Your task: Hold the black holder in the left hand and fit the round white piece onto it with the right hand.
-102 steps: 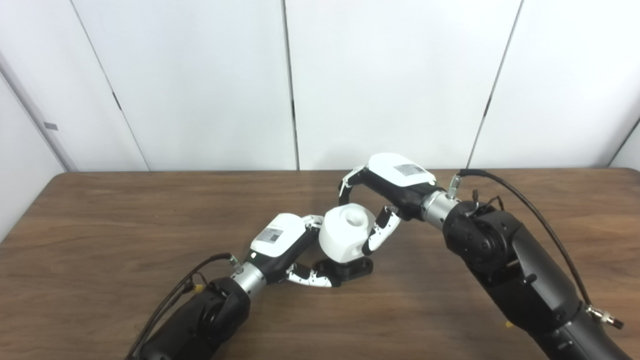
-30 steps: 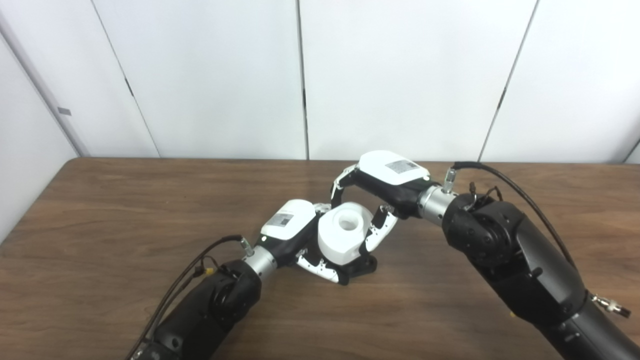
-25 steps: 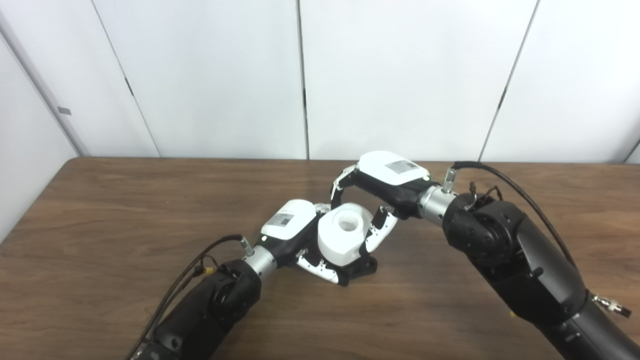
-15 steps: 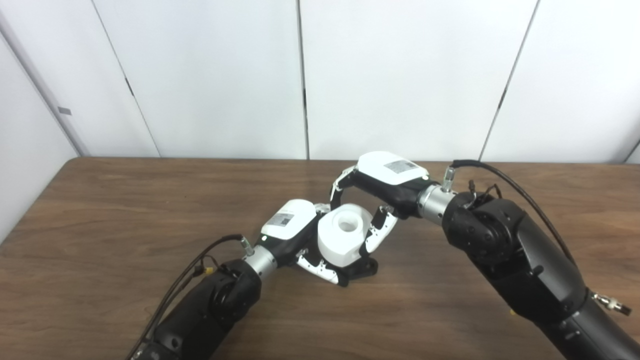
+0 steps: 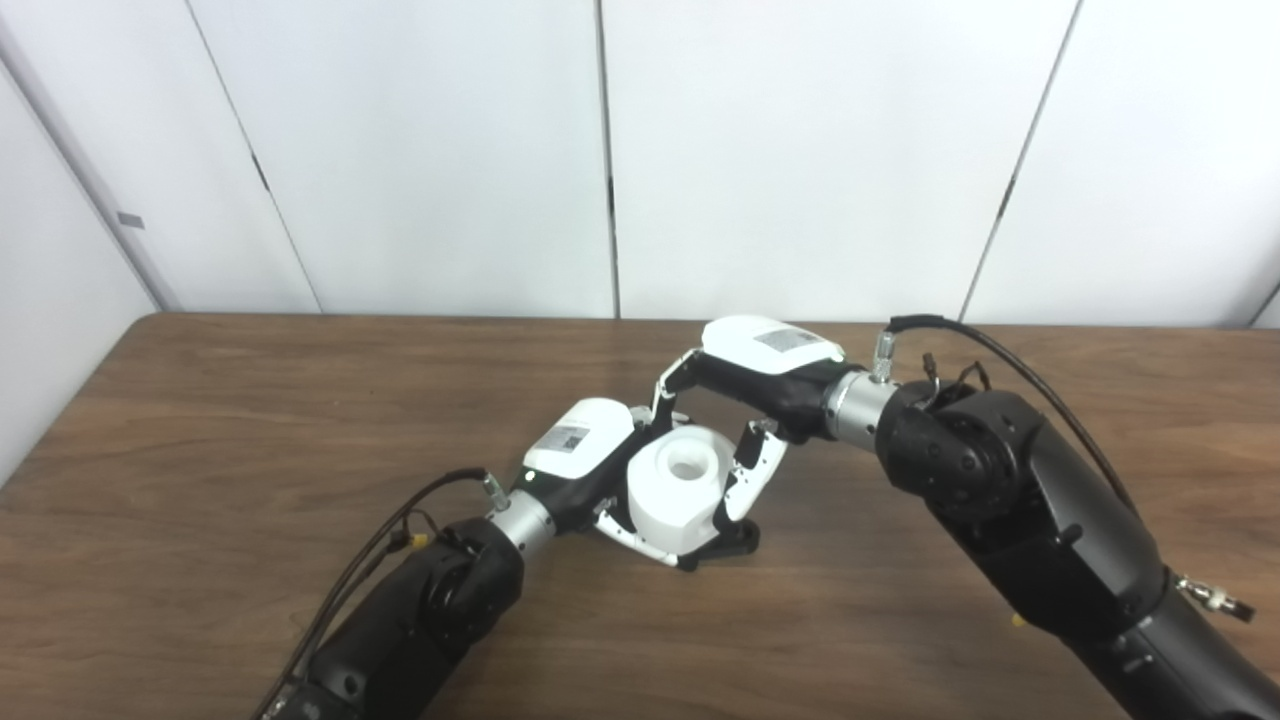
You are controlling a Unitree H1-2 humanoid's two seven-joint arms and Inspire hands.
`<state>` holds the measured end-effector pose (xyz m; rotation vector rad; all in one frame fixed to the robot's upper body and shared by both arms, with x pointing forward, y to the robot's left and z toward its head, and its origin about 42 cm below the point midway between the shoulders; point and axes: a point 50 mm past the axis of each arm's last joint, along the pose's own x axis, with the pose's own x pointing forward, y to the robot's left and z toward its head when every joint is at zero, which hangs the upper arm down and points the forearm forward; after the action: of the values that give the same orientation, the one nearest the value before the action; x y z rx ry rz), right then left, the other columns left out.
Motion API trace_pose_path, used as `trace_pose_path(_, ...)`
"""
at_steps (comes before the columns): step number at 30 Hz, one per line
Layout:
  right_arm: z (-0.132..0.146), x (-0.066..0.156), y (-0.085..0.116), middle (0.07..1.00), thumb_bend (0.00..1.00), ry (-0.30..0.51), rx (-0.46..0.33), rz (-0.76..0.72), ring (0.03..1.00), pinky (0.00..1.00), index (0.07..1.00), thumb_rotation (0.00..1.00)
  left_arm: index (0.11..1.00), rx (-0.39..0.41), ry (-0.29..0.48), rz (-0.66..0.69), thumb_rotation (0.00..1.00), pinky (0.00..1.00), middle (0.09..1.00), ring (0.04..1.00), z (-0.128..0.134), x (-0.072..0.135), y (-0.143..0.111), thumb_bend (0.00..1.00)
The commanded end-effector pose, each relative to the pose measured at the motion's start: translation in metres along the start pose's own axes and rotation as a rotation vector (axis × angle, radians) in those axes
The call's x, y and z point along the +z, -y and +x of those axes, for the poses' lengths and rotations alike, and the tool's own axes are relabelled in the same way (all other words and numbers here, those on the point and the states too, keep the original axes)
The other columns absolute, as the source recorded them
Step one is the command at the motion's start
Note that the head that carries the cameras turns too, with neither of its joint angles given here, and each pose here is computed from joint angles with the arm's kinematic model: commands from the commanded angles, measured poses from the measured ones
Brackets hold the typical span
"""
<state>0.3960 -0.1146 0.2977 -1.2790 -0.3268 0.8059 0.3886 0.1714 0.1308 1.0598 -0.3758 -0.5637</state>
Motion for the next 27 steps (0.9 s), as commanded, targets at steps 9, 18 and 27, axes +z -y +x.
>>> trace_pose_path(9,-0.003,-0.002,0.010,0.747,0.52,-0.008,0.018,-0.029,0.828,0.85,0.481,0.13,0.614,-0.181,-0.078,0.000,0.25,0.68,0.815,0.821,-0.017,-0.013,0.034,1.00)
trace_pose_path(18,-0.006,-0.006,0.018,0.747,0.52,-0.006,-0.010,-0.024,0.838,0.84,0.481,0.13,0.617,-0.192,-0.084,-0.006,0.25,0.68,0.821,0.830,-0.019,-0.015,0.032,1.00)
trace_pose_path(27,-0.017,-0.012,0.033,0.749,0.52,-0.016,-0.067,-0.012,0.845,0.82,0.481,0.13,0.617,-0.186,-0.080,-0.004,0.23,0.68,0.814,0.827,-0.019,-0.015,0.032,1.00)
